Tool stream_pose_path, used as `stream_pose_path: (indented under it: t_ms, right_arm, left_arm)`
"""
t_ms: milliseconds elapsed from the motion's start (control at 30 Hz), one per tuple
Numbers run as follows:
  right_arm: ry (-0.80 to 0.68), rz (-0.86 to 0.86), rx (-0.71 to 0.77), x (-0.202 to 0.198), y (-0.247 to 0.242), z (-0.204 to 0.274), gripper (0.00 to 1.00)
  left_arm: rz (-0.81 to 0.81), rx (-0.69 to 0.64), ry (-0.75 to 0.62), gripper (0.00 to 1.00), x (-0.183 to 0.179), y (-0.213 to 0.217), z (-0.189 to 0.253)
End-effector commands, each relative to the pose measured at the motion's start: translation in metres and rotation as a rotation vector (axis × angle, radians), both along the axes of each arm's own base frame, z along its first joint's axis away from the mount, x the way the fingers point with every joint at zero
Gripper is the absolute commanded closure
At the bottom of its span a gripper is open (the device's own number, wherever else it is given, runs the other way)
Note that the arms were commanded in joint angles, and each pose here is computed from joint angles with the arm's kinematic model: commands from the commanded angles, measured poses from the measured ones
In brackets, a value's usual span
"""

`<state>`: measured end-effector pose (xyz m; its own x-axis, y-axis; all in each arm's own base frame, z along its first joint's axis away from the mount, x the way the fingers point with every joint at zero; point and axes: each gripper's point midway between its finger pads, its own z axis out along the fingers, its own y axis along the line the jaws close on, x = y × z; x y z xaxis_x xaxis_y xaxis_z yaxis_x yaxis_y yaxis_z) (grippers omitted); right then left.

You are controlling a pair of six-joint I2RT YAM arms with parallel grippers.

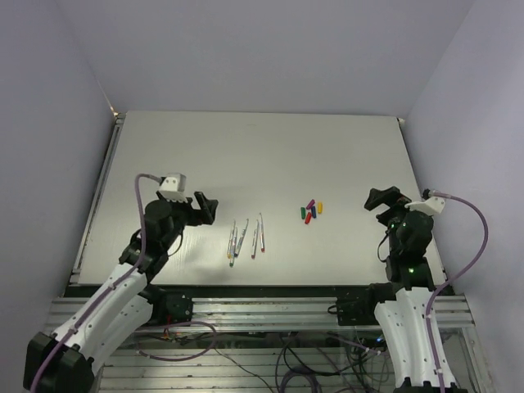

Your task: Insert the pens into the pen caps

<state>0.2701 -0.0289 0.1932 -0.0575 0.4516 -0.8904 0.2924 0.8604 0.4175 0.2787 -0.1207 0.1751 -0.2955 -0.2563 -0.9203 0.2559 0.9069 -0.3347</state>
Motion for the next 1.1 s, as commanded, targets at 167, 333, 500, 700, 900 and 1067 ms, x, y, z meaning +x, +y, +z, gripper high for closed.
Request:
stream_pose_path:
  t_ms: [167,333,500,700,900,1067]
  right_arm:
    - [0.046,0.181,-0.021,-0.008,0.028,-0.007,0.05]
    - [0.069,0.202,-0.003,-0.012,0.033,-0.015,0.09]
    - [0.136,0.153,0.02,-0.01,0.026,-0.03,0.2]
    - [0.148,0.168,0.062,-0.004,0.031,-0.04,0.19]
    - [0.153,0.09,0.091,-0.001,0.021,-0.034,0.0]
    - [0.22,0.15,0.056,0.009,0.026,-0.032,0.0]
  left_arm:
    - [-0.01,0.122,0.109,0.03,-0.012,-0.032,-0.032]
    - [0.037,0.176,0.196,0.03,-0.015,-0.029,-0.05]
    - [0.075,0.251,0.267,0.03,-0.018,-0.021,-0.058]
    - [0.078,0.258,0.324,0.03,-0.017,-0.027,-0.062]
    - [0.059,0.255,0.33,0.13,-0.017,-0.036,-0.065]
    - [0.034,0.24,0.312,0.08,-0.018,-0.042,-0.067]
